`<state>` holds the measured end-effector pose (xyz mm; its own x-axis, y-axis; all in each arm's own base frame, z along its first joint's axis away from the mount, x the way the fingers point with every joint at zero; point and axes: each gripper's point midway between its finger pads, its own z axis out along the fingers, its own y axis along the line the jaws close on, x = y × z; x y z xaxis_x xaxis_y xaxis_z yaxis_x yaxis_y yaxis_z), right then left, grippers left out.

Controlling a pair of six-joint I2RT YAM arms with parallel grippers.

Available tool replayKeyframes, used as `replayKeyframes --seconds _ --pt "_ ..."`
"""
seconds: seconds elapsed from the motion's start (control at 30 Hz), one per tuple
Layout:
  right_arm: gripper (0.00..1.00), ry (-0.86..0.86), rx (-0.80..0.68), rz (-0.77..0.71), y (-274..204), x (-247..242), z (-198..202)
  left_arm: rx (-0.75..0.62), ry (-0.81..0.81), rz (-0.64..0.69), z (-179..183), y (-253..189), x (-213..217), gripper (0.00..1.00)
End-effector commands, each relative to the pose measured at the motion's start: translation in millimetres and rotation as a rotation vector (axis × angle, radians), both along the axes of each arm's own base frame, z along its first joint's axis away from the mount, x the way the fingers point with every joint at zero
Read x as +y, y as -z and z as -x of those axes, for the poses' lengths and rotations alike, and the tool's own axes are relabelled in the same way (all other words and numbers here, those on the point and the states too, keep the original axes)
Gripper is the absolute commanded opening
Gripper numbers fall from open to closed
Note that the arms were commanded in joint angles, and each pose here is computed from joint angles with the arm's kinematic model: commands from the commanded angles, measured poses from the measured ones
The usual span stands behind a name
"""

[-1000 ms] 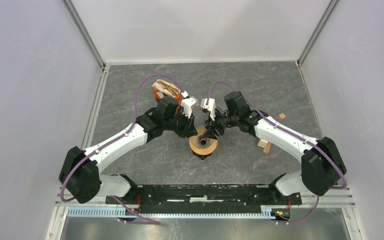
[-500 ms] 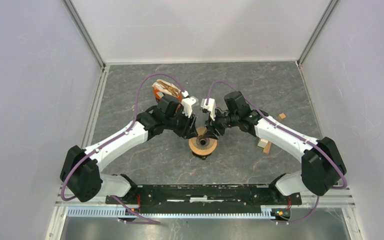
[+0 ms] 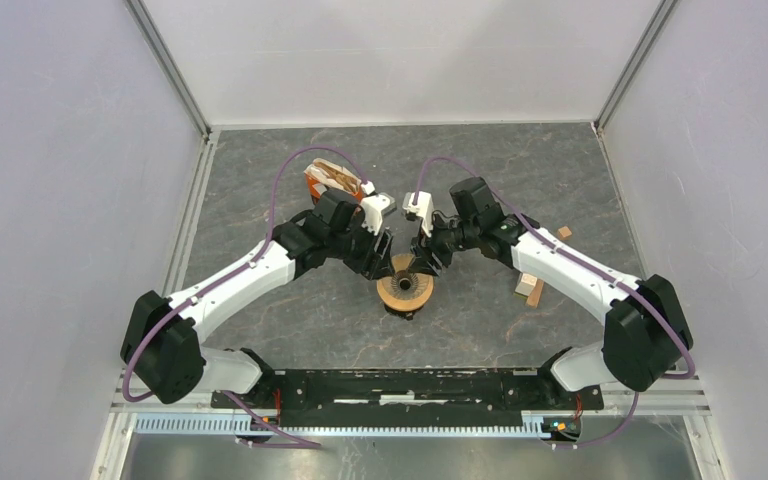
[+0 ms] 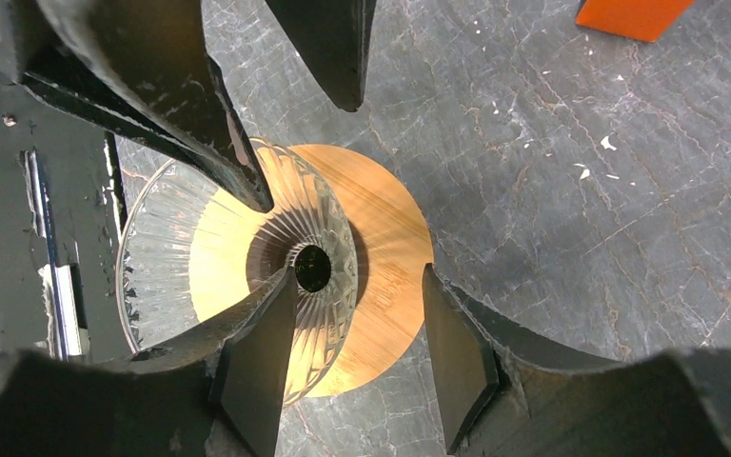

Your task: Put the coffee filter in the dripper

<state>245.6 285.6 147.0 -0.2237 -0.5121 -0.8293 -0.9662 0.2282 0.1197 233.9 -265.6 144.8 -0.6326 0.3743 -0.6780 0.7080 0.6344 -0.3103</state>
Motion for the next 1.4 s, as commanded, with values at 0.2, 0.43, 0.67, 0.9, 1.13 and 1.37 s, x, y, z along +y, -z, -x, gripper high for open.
replayKeyframes --seconds 0.2,0.43,0.67,0.9,1.13,1.37 --pt "0.58 -0.013 -0.063 -0.043 -29.1 3.0 -6.1 -0.079 0.035 0.059 -8.0 -31.4 -6.1 0.72" --pt "0.54 -0.005 -0.073 -0.051 -31.7 -2.7 -5.5 -0.083 0.038 0.104 -10.7 -47.2 -11.5 0.77" --pt "0.48 -0.002 -0.077 -0.062 -33.5 -5.0 -6.4 -0.087 0.025 0.119 -14.5 -51.6 -9.9 0.74" --pt "0.42 0.004 -0.063 -0.061 -28.7 -5.4 -7.4 -0.07 0.043 0.137 -13.7 -46.8 -14.9 0.56" --pt "0.35 0.001 -0.037 -0.06 -22.7 -4.1 -6.2 -0.018 0.062 0.161 -9.0 -39.9 -21.9 0.42" --pt "0.32 0.001 -0.023 -0.056 -16.7 -3.5 -6.4 -0.007 0.065 0.156 -9.5 -34.0 -23.0 0.33"
